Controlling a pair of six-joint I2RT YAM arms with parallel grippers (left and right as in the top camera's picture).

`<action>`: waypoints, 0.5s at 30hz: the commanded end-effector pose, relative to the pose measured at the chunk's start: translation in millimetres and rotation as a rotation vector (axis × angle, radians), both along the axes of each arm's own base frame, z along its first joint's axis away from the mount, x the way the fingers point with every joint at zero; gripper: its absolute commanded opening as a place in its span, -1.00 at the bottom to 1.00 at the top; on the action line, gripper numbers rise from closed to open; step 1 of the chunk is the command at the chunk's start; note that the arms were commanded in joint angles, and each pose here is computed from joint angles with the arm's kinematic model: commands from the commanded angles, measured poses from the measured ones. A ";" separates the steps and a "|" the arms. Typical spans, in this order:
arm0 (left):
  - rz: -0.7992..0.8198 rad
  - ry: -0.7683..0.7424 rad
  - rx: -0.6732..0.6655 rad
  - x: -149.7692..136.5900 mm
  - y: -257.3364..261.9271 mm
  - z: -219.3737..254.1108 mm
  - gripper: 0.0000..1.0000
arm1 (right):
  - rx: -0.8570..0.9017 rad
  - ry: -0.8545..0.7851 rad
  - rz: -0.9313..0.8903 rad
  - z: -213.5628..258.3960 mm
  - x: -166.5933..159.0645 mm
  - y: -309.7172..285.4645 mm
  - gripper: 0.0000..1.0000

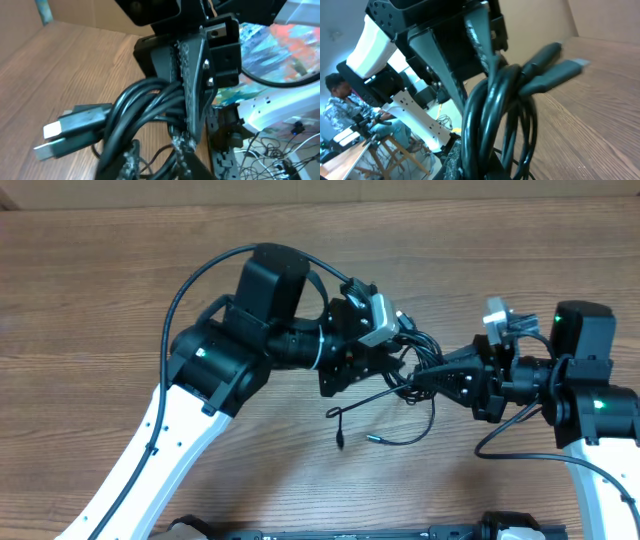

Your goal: Untangle cables

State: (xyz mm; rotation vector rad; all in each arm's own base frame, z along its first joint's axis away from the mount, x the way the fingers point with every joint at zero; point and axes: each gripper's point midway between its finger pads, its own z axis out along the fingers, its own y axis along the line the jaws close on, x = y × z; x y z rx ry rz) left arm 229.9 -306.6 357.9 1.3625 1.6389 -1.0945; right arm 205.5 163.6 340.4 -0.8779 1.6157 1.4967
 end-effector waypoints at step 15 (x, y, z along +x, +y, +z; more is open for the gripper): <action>0.052 -0.004 0.044 21.3 -7.8 -15.8 -0.37 | 0.044 -0.069 0.089 15.8 -22.0 8.5 -0.92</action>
